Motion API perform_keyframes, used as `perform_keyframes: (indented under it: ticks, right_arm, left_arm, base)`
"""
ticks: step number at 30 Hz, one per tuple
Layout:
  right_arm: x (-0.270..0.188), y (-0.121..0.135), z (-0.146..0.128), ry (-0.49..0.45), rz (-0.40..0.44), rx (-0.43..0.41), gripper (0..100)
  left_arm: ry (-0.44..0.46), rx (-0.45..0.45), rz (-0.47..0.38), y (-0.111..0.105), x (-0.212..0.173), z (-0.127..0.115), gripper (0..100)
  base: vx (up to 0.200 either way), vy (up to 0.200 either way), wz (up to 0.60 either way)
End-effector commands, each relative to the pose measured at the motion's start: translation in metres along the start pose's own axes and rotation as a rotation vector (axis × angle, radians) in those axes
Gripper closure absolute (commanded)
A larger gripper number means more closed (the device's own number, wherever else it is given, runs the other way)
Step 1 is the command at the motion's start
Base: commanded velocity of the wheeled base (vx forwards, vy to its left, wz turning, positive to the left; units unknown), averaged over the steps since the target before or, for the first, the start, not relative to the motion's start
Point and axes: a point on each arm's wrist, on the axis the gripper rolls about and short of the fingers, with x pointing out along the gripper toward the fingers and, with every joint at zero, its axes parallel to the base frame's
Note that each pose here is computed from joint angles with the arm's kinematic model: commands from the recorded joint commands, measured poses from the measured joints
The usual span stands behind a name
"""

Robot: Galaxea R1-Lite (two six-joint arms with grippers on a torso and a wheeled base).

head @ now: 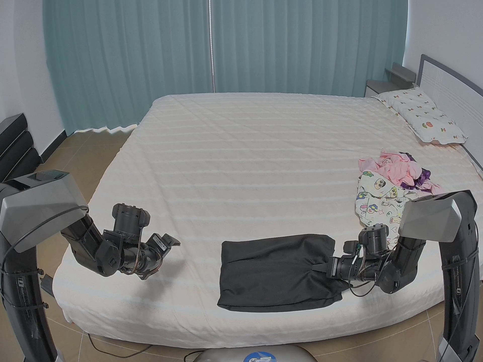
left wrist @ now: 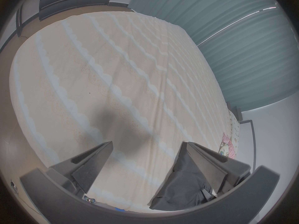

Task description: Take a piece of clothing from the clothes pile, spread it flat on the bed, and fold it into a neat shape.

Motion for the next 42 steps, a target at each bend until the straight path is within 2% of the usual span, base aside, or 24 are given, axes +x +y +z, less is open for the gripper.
perform_keyframes:
  ticks: [1,8,34,42]
  right_arm:
    - [-0.009,0.002,0.002,-0.019,0.027,0.027,100]
    - [-0.023,0.0,0.012,-0.058,0.03,0.036,100]
    - [-0.032,-0.005,0.006,-0.029,0.024,0.06,100]
    - [-0.033,-0.005,0.005,-0.027,0.024,0.06,100]
  left_arm:
    - [0.002,-0.001,0.004,0.001,0.0,-0.001,0]
    - [0.003,-0.002,0.001,0.001,-0.001,0.0,0]
    - [0.003,-0.007,-0.002,0.0,0.0,0.0,0]
    - [0.003,-0.007,-0.002,0.0,0.0,0.0,0]
  base:
    - [0.0,0.0,0.0]
    - [0.0,0.0,0.0]
    - [0.0,0.0,0.0]
    - [0.0,-0.2,0.0]
